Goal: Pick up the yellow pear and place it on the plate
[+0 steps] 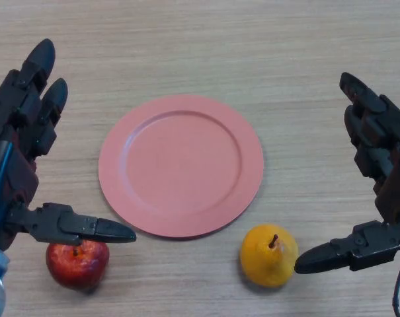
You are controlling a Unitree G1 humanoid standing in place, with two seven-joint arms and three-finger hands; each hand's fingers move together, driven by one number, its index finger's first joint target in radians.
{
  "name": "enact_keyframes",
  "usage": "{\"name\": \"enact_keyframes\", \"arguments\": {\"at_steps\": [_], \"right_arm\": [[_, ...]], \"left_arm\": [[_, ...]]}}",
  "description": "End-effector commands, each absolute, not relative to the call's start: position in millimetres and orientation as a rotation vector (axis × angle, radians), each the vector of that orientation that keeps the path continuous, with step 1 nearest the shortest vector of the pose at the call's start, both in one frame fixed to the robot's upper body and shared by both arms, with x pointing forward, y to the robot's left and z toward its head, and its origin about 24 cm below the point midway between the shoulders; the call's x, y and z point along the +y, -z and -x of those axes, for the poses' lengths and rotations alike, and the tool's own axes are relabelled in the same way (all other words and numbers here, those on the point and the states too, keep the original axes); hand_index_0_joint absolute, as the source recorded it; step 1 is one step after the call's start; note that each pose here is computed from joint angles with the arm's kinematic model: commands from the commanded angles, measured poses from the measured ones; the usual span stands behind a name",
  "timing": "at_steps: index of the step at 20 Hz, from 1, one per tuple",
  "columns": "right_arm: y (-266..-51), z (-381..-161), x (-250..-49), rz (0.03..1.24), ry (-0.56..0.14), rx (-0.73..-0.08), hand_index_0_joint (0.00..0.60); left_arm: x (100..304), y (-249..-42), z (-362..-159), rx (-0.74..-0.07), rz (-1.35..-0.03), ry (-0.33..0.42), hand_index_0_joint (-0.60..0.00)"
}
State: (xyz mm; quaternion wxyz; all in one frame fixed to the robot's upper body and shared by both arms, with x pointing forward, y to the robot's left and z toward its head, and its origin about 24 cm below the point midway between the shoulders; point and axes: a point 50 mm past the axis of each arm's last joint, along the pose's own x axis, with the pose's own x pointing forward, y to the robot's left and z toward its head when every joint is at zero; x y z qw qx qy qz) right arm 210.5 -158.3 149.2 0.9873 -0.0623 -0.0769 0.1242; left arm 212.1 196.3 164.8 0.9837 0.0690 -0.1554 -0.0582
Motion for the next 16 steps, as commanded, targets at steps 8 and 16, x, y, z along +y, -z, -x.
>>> {"name": "enact_keyframes", "arguments": {"at_steps": [8, 16], "right_arm": [[-164, -203, -151, 0.187, -0.246, -0.381, 0.000], [-105, -217, -130, 0.251, -0.237, -0.338, 0.000]], "left_arm": [[205, -187, -200, -0.488, -0.173, 0.099, 0.000], [208, -185, -200, -0.517, -0.188, 0.058, 0.000]]}}
